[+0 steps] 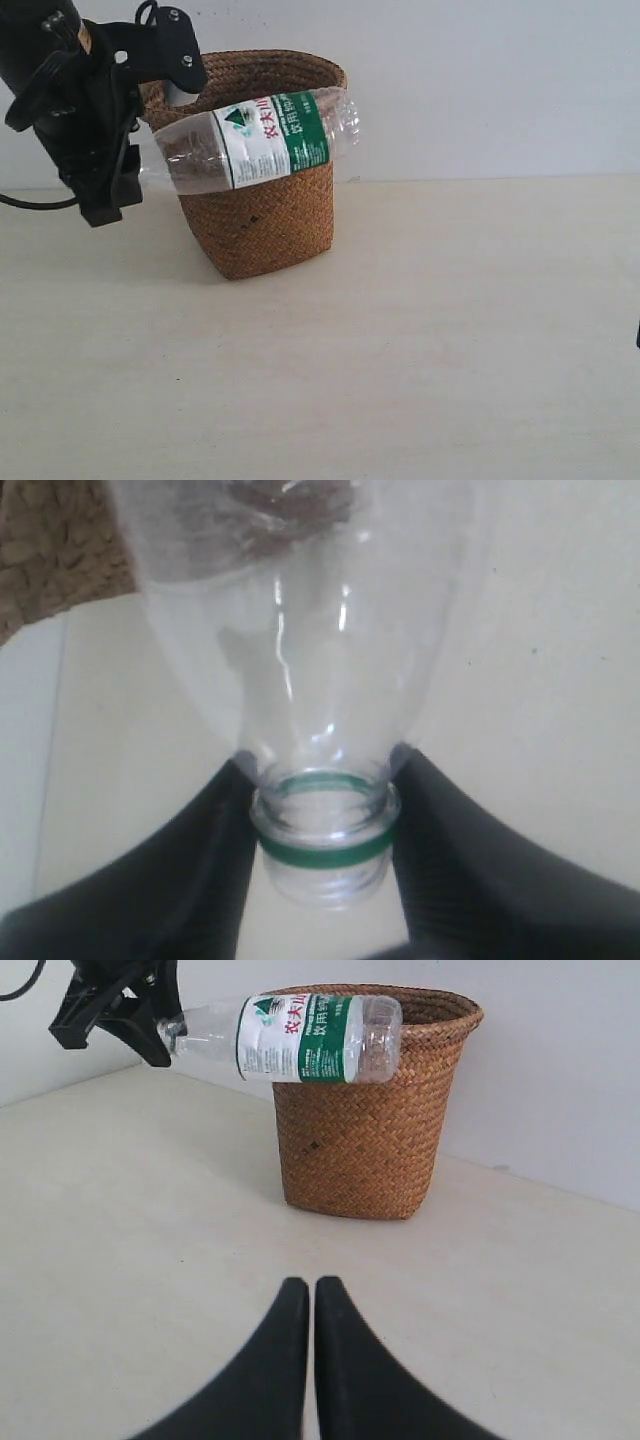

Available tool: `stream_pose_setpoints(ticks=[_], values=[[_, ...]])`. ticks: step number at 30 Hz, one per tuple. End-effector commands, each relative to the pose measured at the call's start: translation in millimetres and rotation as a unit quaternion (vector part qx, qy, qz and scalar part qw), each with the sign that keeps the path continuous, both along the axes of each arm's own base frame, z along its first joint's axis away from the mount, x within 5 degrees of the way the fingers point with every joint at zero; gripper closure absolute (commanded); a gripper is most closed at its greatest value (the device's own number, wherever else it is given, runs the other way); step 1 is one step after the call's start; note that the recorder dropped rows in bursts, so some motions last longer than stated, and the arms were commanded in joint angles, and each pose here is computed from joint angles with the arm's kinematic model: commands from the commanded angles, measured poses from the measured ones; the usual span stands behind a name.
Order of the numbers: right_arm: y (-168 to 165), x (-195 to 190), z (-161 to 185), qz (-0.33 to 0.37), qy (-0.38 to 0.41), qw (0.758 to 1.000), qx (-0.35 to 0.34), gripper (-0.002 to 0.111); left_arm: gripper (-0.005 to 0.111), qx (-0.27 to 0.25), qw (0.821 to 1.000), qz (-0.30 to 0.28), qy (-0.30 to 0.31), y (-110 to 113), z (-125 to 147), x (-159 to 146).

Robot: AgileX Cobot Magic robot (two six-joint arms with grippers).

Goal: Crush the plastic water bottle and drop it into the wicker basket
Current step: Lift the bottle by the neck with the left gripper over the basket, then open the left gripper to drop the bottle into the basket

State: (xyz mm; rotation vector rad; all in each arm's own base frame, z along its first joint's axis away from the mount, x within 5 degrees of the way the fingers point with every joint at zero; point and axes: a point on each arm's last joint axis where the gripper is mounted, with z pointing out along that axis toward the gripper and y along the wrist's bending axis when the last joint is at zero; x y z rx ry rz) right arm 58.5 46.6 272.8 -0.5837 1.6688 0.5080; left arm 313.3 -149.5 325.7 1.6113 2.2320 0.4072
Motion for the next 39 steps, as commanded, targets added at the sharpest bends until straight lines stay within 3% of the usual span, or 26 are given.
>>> stream_pose_setpoints(ticks=[1, 7, 11, 14, 17, 19, 22, 24, 27, 32, 39], values=[[-0.1, -0.3, 0.3, 0.000, -0.004, 1.000, 0.006, 0.108, 0.103, -0.027, 0.998, 0.023, 0.061, -2.6, -0.4, -12.3], [-0.1, -0.3, 0.3, 0.000, -0.004, 1.000, 0.006, 0.108, 0.103, -0.136, 0.982, 0.029, 0.126, -19.7, -1.8, -25.6], [-0.1, -0.3, 0.3, 0.000, -0.004, 1.000, 0.006, 0.108, 0.103, -0.144, 0.980, 0.032, 0.130, -20.9, -1.7, -26.3], [-0.1, -0.3, 0.3, 0.000, -0.004, 1.000, 0.006, 0.108, 0.103, -0.108, 0.985, 0.104, 0.088, -9.3, -1.1, -19.2], [-0.1, -0.3, 0.3, 0.000, -0.004, 1.000, 0.006, 0.108, 0.102, -0.103, 0.981, 0.164, -0.019, 0.4, 18.6, -4.3], [-0.1, -0.3, 0.3, 0.000, -0.004, 1.000, 0.006, 0.108, 0.096, -0.106, 0.978, 0.147, -0.098, 2.5, 46.2, 5.3], [-0.1, -0.3, 0.3, 0.000, -0.004, 1.000, 0.006, 0.108, 0.069, -0.175, 0.953, 0.121, -0.214, -2.9, 93.7, 16.1], [-0.1, -0.3, 0.3, 0.000, -0.004, 1.000, 0.006, 0.108, 0.040, -0.230, 0.930, 0.138, -0.252, -6.3, 116.6, 20.4], [-0.1, -0.3, 0.3, 0.000, -0.004, 1.000, 0.006, 0.108, 0.018, -0.241, 0.917, 0.178, -0.265, -3.0, 127.6, 23.4], [-0.1, -0.3, 0.3, 0.000, -0.004, 1.000, 0.006, 0.108, 0.022, -0.194, 0.925, 0.213, -0.247, 0.5, 113.2, 30.2], [-0.1, -0.3, 0.3, 0.000, -0.004, 1.000, 0.006, 0.108, 0.023, -0.183, 0.930, 0.219, -0.231, -1.8, 103.9, 34.8]])
